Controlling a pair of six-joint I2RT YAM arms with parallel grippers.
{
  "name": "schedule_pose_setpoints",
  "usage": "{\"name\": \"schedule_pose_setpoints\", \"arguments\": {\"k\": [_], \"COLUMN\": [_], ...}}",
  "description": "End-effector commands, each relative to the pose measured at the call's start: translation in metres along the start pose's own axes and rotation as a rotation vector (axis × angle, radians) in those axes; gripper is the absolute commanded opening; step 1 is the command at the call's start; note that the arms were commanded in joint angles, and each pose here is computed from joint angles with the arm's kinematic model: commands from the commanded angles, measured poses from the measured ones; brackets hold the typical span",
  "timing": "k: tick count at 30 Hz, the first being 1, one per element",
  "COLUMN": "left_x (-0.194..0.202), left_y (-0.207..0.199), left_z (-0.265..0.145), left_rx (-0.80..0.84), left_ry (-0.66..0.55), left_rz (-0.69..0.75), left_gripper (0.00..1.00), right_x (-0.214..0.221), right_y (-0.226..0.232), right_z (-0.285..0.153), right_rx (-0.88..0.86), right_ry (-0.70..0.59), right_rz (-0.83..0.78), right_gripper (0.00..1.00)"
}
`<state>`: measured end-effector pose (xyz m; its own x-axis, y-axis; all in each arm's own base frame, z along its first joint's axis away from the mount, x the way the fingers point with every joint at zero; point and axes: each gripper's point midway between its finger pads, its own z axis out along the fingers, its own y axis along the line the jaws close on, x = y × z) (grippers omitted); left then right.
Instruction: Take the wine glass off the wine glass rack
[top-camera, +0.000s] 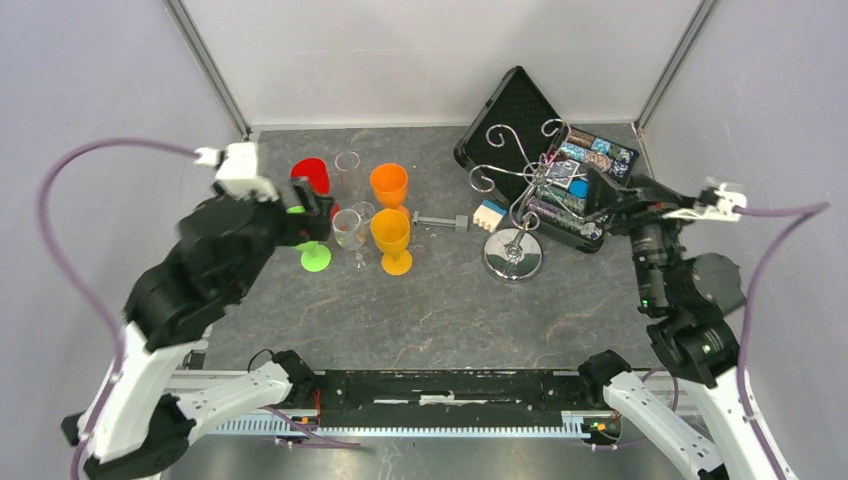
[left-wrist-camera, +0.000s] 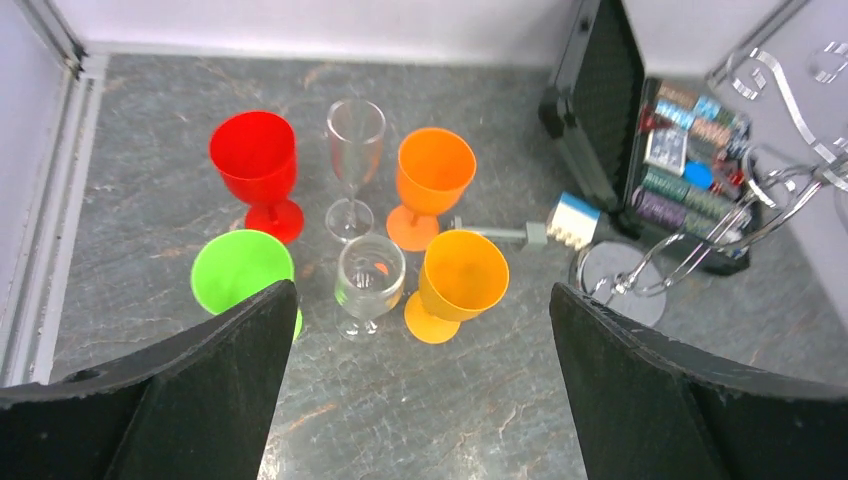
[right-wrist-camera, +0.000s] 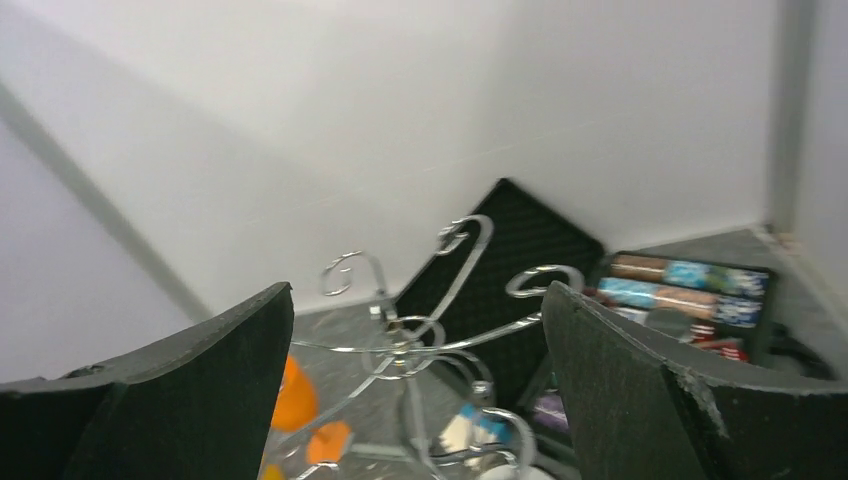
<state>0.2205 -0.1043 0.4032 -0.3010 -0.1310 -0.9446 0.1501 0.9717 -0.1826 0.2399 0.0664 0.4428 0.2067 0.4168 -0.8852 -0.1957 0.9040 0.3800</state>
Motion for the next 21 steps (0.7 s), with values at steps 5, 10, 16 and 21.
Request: {"name": "schedule_pose_setpoints", "arguments": {"k": [5, 10, 16, 21], "left_x": [-0.016, 0.007, 0.023, 0.028], "left_y": [0.058, 0.087, 0.107, 0.112], "left_z": [-0.072, -0.095, -0.107, -0.116], "left_rx": [-0.02, -0.061, -0.096, -0.076], "left_ry": [-0.214, -0.207, -0.232, -0.256], "left_rz": [-0.089, -0.111, -0.17, -0.211], "left_gripper": [1.0, 1.0, 1.0, 1.0], "right_x": [-0.043, -0.054, -0.064, -0.073], "right_y": [-0.091, -0.116, -0.128, -0.131], "right_z": [-0.064, -0.105, -0.134, -0.145], "right_rx": [0.406, 0.485, 0.501, 0.505], "right_ry": [-0.125, -0.161, -0.217, -0.239], "right_rz": [-0.167, -0.17, -0.139, -0.128], "right_gripper": [0.98, 0.98, 0.98, 0.98]}}
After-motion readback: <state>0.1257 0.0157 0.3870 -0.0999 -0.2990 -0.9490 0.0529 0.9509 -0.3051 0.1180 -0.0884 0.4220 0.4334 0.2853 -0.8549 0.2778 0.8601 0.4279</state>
